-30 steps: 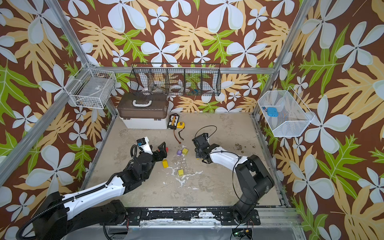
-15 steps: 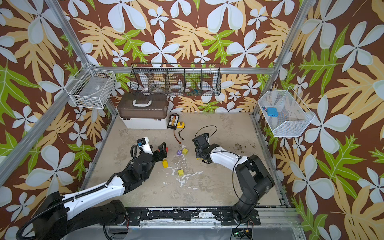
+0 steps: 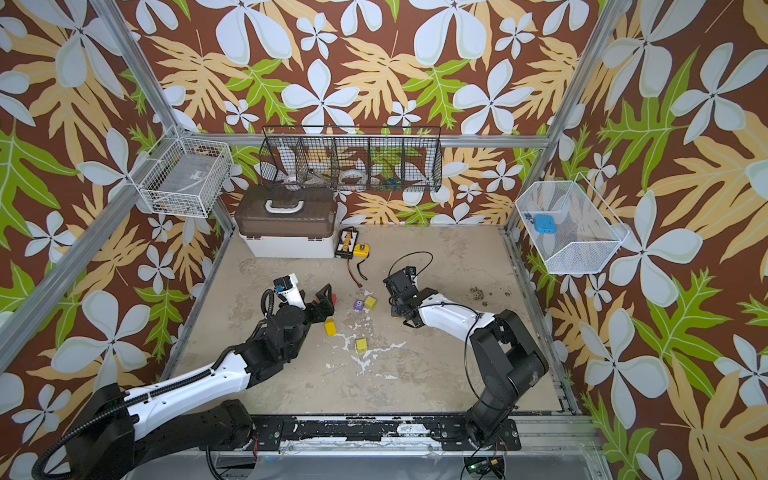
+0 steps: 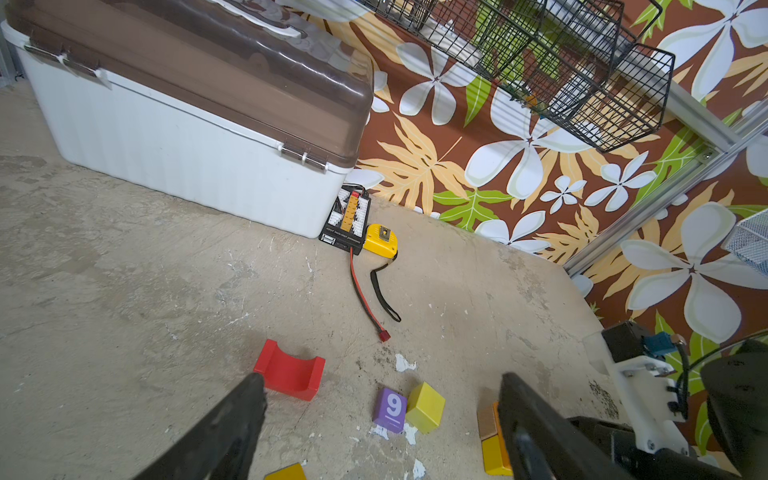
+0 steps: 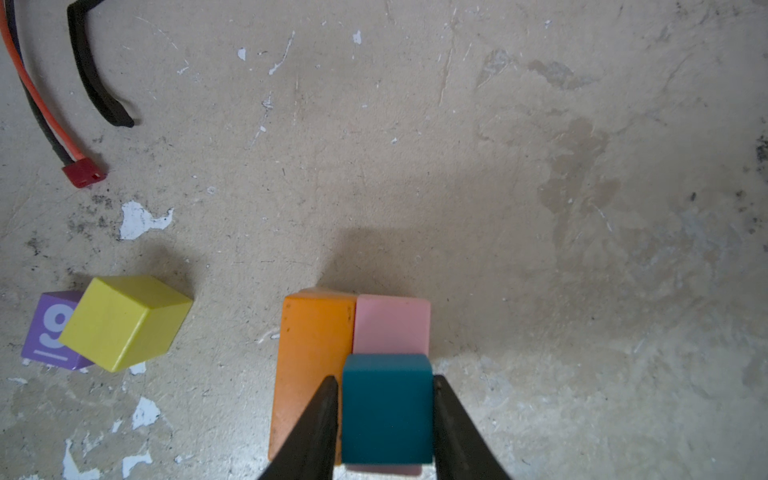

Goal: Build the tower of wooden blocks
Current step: 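Lower the teal cube onto the pink bar with the right gripper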

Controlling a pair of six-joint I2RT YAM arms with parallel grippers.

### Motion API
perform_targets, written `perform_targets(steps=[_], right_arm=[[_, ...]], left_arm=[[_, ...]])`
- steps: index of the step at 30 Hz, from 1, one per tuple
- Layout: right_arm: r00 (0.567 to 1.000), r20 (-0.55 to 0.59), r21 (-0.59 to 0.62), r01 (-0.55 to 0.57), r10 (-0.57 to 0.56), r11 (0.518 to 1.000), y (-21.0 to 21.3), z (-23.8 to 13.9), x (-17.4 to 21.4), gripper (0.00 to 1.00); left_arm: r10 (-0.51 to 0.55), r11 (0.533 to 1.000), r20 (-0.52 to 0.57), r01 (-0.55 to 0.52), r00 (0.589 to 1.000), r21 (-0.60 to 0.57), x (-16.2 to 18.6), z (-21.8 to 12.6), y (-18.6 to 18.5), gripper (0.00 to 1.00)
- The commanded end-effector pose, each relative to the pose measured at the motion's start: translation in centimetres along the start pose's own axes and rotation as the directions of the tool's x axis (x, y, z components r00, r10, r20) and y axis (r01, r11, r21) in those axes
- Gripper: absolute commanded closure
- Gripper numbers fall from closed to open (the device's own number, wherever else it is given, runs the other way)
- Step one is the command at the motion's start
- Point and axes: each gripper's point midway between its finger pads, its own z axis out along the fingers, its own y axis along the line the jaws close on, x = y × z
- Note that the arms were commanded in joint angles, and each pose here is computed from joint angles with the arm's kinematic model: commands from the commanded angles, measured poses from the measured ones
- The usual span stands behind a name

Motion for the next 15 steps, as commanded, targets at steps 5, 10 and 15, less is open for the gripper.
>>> perform_targets(steps=[5,10,15], right_arm=[[1.000,0.016,0.013,-0.012,0.011,1.000,-0.22,-0.07,-0.40,0.60],[1.000,0.025,0.020,-0.017,0.017,1.000,-0.40,-0.26,-0.51,0.60],[0.999,0.050,-0.007,-0.003,0.004,1.000,0.06,-0.86,-1.24,0.59]], left_arm=[[-0.015,1.000,0.003,0.015,1.000,0.007,-0.18,-0.01,-0.11,0.11],[-0.013,1.000,0.000,0.013,1.000,0.007,-0.04,0.06,-0.12,0.11],[-0.017,1.000,-0.018,0.018,1.000,0.016,0.49,0.22,-0.27,0.11]])
